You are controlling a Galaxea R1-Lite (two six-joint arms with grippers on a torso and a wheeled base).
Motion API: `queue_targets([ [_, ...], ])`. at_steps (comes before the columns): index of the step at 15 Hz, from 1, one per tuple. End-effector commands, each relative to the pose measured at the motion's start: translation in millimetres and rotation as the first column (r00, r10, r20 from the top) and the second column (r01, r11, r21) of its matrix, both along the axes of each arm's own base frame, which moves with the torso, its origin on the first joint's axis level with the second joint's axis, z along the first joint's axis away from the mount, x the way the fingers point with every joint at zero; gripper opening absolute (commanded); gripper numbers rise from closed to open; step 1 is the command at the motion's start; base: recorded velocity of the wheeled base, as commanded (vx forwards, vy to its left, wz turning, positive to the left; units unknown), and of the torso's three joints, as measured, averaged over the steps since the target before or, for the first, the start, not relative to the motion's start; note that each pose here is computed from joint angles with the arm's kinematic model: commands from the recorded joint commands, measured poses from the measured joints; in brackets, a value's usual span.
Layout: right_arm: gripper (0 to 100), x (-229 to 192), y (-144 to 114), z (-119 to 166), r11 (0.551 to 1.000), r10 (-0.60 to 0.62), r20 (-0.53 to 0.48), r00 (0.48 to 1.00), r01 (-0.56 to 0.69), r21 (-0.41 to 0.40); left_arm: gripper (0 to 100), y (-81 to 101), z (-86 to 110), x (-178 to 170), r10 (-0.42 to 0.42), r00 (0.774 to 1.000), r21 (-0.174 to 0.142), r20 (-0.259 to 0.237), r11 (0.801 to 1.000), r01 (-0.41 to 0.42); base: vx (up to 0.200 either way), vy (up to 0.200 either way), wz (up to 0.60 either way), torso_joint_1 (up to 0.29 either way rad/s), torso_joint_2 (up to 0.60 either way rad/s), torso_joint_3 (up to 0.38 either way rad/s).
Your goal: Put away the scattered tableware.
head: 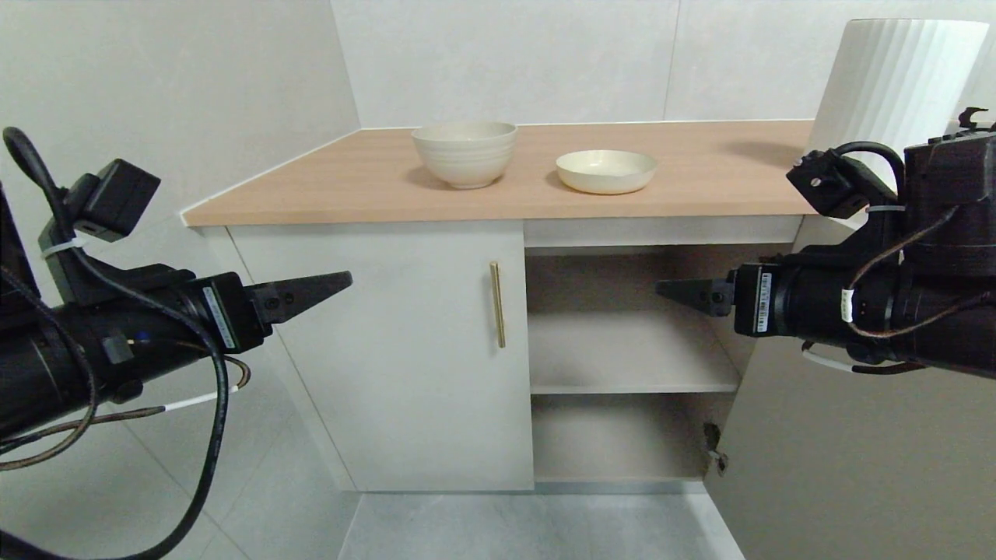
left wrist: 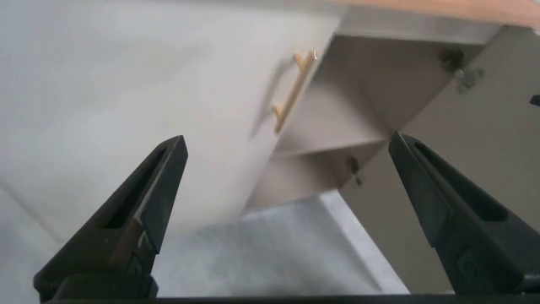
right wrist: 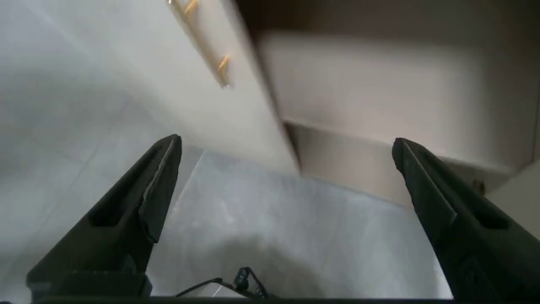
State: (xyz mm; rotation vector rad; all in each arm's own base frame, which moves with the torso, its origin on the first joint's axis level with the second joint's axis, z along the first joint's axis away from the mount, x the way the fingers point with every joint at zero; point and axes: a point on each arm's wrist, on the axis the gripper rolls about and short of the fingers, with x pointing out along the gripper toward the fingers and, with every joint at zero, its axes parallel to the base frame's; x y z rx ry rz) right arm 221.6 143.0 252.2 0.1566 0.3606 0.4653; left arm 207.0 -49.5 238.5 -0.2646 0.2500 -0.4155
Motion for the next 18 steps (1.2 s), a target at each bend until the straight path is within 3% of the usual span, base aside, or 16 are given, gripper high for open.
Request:
queue_targets([
  [1,100,-1.7,0.7,1.2,1.000,0.006,0.004,1.000,-0.006,0.003,100,0.5,-0.3,1.0,0.004,1.000,-0.001,-0.002,1.000,-0.004,0.200,0.000,0.00,-0.002,0.00,0.007],
  [3,100,-2.4,0.2,2.0,1.000,0.006,0.007,1.000,-0.006,0.005,100,0.8,-0.3,1.0,0.005,1.000,-0.001,-0.002,1.000,-0.005,0.200,0.000,0.00,0.007,0.00,0.000],
  [7,100,-6.6,-2.3,5.3,1.000,0.010,0.007,1.000,-0.010,0.028,100,1.6,3.4,-2.9,0.005,1.000,-0.006,0.018,1.000,-0.005,0.000,0.000,0.00,0.000,0.00,0.000],
  [15,100,-9.6,-4.6,-1.7,0.998,0.015,0.063,0.998,-0.019,0.057,100,1.4,2.5,-2.3,0.002,1.000,-0.006,0.012,1.000,-0.002,0.000,0.000,0.00,0.000,0.00,0.000],
  [18,100,-9.9,-4.2,-2.2,0.999,0.022,0.068,0.997,-0.025,0.045,100,1.4,2.3,-2.3,0.002,1.000,-0.005,0.011,1.000,-0.002,0.000,0.000,0.00,0.056,-0.23,-0.201],
])
